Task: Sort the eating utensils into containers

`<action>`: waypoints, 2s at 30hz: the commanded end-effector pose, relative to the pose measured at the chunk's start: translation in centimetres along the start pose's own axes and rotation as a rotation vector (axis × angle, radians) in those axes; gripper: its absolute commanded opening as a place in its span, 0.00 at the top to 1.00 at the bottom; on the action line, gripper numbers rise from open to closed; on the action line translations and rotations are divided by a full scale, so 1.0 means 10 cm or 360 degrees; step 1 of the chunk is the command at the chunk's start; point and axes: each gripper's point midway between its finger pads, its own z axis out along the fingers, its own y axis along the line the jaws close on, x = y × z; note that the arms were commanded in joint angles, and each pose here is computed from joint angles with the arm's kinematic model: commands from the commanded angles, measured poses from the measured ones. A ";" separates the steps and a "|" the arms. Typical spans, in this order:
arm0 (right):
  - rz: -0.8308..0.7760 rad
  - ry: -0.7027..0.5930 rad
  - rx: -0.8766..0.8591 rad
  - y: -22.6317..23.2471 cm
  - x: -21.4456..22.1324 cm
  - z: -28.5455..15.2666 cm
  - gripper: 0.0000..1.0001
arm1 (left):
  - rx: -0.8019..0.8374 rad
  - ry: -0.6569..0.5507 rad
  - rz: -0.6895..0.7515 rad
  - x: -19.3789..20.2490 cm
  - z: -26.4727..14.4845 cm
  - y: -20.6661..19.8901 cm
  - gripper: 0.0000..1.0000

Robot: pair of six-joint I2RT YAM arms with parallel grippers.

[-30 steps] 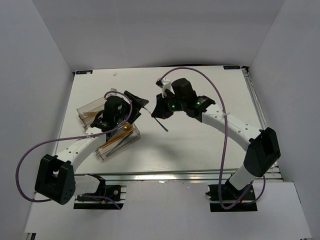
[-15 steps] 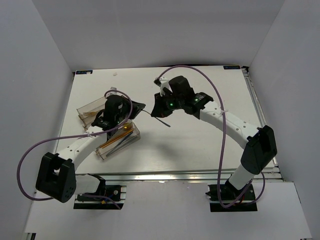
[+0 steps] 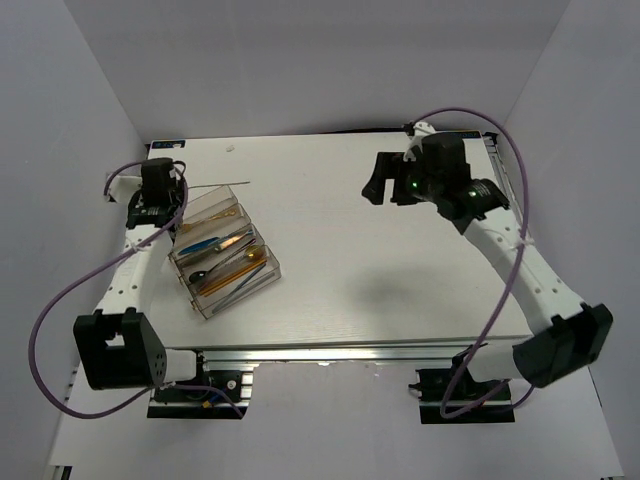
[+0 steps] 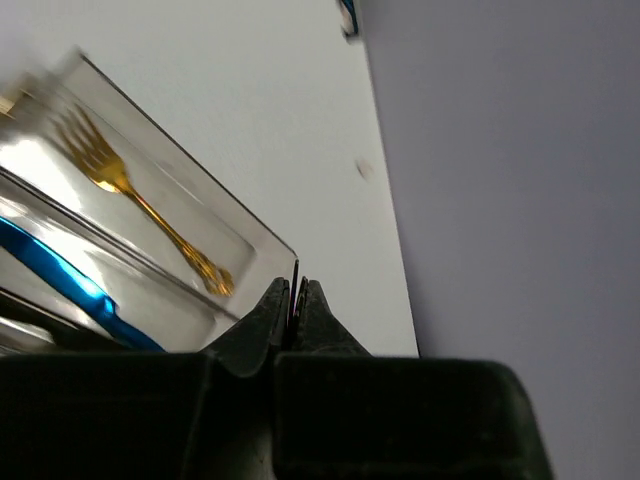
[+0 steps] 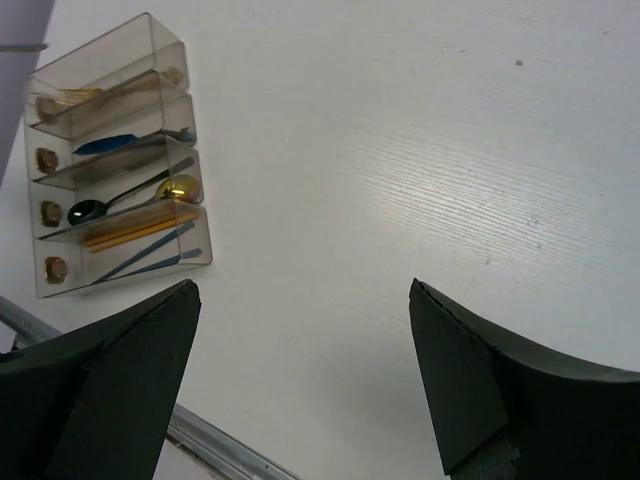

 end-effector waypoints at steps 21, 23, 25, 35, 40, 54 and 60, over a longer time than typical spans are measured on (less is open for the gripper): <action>-0.0049 0.0218 -0.0207 0.17 0.55 -0.27 0.11 | -0.0645 -0.0370 -0.0285 -0.14 0.87 0.96 0.96; -0.0037 0.0234 -0.0224 0.20 0.55 -0.24 0.11 | -0.0652 -0.0371 -0.0293 -0.13 0.87 0.99 0.92; -0.0040 0.0236 -0.0243 0.23 0.53 -0.22 0.11 | -0.0667 -0.0362 -0.0294 -0.10 0.87 1.03 0.85; -0.0024 0.0278 -0.0296 0.30 0.54 -0.11 0.11 | -0.0721 -0.0384 -0.0279 -0.13 0.75 1.18 0.50; -0.0016 0.0280 -0.0310 0.32 0.54 -0.11 0.11 | -0.0713 -0.0413 -0.0292 -0.21 0.69 1.15 0.36; -0.0029 0.0194 -0.0258 0.31 0.38 -0.22 0.11 | -0.0230 -0.0107 0.0281 -0.45 0.56 -0.26 0.02; -0.0073 0.0018 0.0118 -0.03 0.08 -0.42 0.11 | -0.0369 0.0107 0.1160 -0.42 0.19 -0.13 0.02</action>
